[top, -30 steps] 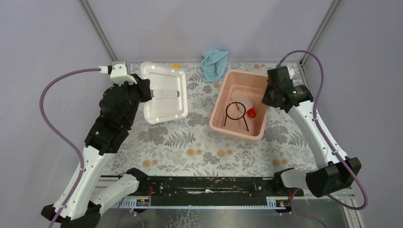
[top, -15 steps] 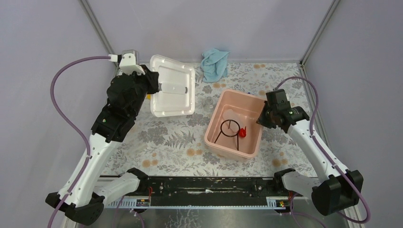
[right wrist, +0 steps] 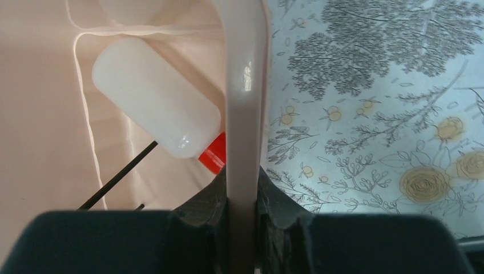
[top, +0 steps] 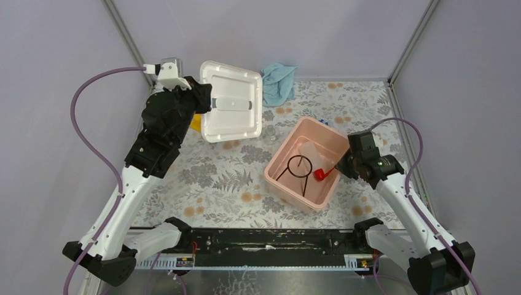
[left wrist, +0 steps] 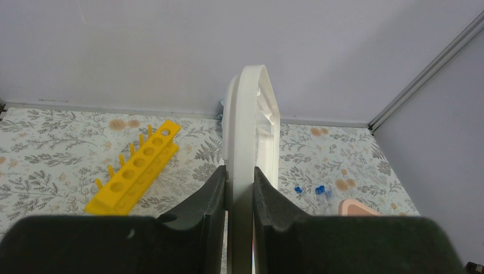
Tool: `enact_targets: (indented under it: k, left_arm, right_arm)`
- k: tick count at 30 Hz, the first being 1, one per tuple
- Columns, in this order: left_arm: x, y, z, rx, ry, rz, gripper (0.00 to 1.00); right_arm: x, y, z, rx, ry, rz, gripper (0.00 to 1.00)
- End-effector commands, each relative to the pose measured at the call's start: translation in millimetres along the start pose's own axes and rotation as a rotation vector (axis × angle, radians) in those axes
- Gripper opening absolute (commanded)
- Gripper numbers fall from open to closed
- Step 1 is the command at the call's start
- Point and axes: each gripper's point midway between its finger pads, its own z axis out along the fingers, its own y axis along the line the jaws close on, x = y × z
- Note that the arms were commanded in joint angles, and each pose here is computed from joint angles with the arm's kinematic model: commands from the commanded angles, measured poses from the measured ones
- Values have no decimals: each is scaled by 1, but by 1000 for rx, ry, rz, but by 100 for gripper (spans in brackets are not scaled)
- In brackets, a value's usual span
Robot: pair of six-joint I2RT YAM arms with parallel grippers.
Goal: Organize the chemistry lab equipment
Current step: Pick up the storage box at the center of the board.
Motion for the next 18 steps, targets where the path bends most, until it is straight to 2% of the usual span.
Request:
enact_targets:
  k: [1, 12, 18]
  left_arm:
    - [-44, -17, -2, 65, -158, -58, 0]
    - [-46, -20, 1, 75, -164, -56, 0]
    - [-47, -17, -3, 67, -171, -40, 0]
  right_arm:
    - [-28, 10, -16, -36, -144, 211, 0]
    - [-52, -24, -29, 172, -300, 361, 0]
    - [-84, -13, -51, 150, -412, 393, 0]
